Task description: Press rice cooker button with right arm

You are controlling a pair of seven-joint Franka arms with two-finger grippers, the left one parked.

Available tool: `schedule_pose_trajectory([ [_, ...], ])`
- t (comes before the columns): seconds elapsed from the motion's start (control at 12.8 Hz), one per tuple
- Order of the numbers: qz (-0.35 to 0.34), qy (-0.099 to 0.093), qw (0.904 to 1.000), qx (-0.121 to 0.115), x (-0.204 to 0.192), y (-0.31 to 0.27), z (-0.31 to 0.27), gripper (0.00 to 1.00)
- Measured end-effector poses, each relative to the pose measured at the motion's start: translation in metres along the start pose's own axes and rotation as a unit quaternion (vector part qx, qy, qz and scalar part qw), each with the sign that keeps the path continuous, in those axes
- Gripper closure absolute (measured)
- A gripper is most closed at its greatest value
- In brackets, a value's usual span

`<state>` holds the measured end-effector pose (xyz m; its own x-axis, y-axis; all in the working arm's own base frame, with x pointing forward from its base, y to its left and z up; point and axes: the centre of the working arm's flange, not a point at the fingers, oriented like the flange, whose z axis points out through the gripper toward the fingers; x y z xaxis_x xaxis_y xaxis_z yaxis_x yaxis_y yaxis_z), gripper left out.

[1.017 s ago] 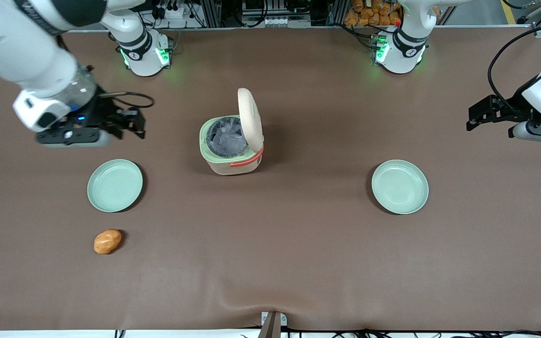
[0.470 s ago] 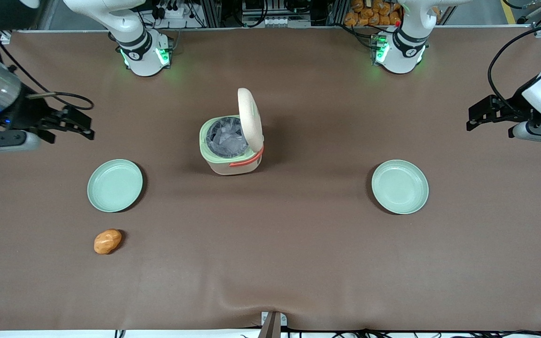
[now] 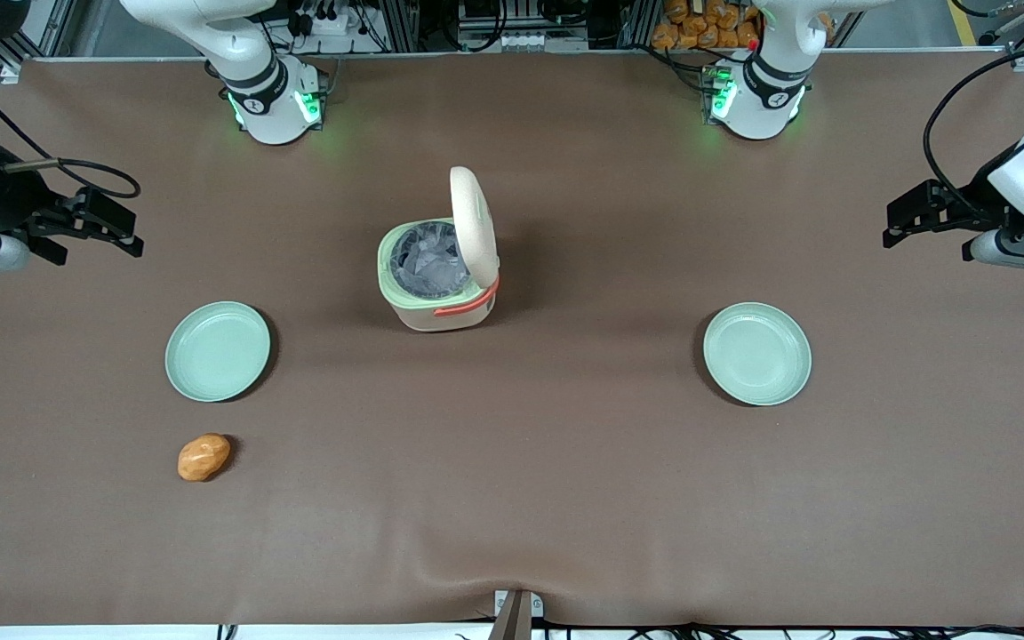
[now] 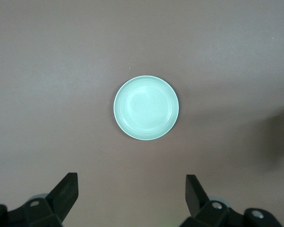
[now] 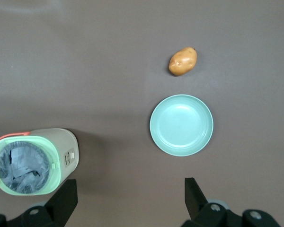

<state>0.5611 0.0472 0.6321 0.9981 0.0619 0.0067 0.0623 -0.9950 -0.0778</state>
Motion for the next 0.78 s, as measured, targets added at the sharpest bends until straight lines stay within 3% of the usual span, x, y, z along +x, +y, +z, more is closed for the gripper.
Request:
schedule_pose_trajectory([
  [0.55, -0.017, 0.0, 0.9999, -0.003, -0.003, 0.032, -0.005, 0.0],
  [0.78, -0.008, 0.004, 0.9998, -0.015, -0.007, 0.051, -0.012, 0.0],
])
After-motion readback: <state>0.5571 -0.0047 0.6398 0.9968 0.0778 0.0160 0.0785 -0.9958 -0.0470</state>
